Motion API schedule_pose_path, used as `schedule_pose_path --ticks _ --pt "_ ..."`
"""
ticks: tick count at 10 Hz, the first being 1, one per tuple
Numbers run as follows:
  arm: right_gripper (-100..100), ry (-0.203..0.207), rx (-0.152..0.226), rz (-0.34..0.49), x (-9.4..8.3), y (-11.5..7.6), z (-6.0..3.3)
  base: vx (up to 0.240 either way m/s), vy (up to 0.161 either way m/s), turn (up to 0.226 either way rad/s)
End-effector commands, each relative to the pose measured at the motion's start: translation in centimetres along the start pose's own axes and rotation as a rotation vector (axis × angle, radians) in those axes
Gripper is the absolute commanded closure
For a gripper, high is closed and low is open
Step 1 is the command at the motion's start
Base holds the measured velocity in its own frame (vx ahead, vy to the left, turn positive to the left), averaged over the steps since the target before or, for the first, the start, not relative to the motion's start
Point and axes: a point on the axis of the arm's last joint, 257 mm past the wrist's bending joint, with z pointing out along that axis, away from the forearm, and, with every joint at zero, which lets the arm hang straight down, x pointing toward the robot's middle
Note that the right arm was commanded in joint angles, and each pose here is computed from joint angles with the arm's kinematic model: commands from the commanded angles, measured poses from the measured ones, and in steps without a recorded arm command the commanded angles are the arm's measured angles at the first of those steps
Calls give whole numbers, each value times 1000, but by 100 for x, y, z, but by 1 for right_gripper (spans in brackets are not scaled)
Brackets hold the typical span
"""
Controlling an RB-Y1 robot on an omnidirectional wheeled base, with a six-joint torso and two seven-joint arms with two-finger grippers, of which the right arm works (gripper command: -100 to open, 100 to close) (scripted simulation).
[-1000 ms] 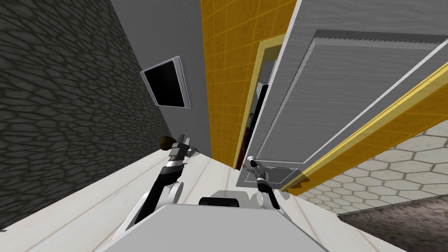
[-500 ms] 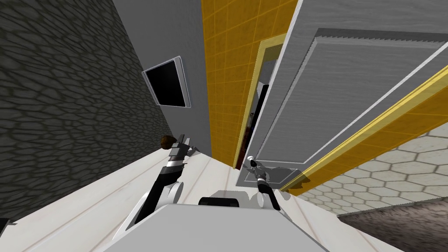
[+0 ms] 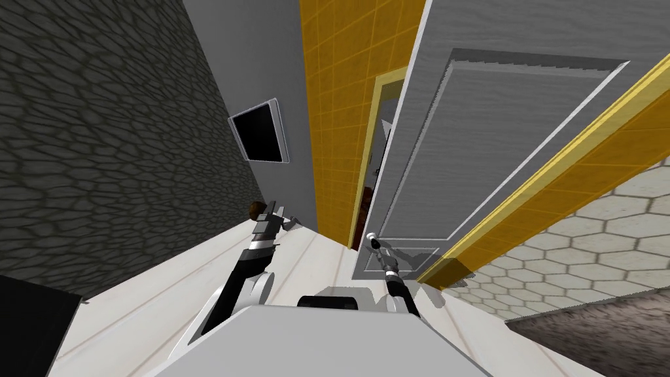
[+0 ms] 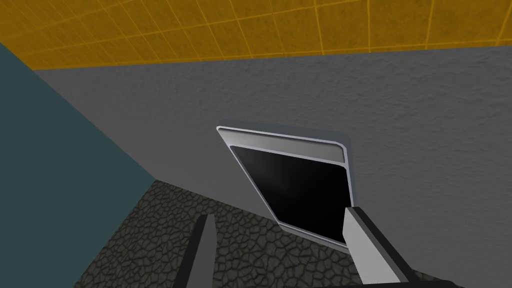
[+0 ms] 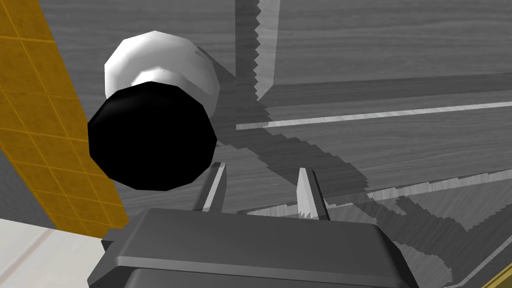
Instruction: Pull the door open
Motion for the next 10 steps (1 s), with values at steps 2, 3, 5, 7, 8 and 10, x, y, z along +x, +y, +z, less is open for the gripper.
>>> schedule_pose_path --ticks 2,3,5,7,8,10 --pt "-100 34 45 15 91 -242 -34 -47 -24 60" --pt "-100 34 45 15 91 -242 -34 -67 -42 78" --pt "-100 48 68 18 108 -313 -89 -71 -29 60" --pt "-100 61 88 22 122 -379 -141 -109 -52 59" --pt "-100 61 88 22 122 -379 -141 -67 -24 30" --pt "-100 72 106 26 134 -435 -187 -28 -19 9"
